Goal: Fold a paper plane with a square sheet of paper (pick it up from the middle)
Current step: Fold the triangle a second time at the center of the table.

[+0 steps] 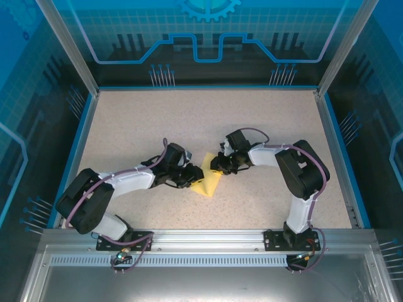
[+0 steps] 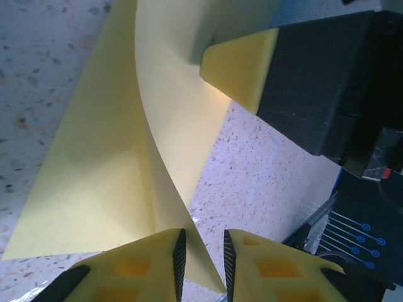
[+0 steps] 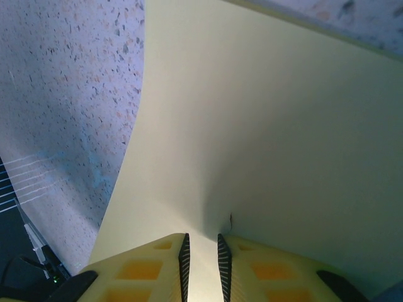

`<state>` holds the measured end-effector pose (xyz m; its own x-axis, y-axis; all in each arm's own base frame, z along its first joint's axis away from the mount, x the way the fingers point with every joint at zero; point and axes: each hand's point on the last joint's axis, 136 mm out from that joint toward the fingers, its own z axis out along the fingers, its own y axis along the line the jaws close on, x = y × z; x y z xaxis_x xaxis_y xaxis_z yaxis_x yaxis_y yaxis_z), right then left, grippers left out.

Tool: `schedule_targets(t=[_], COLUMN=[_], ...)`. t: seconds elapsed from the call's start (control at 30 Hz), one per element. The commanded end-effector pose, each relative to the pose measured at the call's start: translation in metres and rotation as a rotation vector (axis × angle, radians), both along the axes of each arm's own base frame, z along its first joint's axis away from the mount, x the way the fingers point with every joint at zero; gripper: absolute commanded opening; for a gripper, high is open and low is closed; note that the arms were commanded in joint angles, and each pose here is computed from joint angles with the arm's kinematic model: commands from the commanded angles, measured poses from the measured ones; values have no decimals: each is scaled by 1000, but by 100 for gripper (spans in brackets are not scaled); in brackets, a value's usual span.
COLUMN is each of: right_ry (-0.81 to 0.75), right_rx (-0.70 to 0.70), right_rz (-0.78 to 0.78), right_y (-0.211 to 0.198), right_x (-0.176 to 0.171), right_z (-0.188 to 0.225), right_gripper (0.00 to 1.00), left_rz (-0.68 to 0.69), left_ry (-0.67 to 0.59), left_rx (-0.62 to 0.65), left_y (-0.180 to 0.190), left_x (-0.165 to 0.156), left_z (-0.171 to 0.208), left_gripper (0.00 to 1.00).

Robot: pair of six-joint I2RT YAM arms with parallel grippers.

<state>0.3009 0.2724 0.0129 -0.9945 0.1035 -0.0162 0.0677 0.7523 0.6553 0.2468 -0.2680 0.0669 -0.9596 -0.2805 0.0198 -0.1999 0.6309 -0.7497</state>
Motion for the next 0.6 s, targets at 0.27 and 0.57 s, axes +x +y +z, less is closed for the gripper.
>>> schedule_targets(t=[0.27,0.57], right_ry=[1,-96], right_rx=[-40,33], right_rz=[23,33], right_y=[-9,-19], right_x=[-11,-13], right_z=[1,45], right_gripper=[26,36], left_rz=[-37,-39], left_ry=[-16,-21], left_rx=[-48,-57], left_y=[-26,-29], left_x=[12,15], left_z=[-5,-13], left_gripper=[25,34])
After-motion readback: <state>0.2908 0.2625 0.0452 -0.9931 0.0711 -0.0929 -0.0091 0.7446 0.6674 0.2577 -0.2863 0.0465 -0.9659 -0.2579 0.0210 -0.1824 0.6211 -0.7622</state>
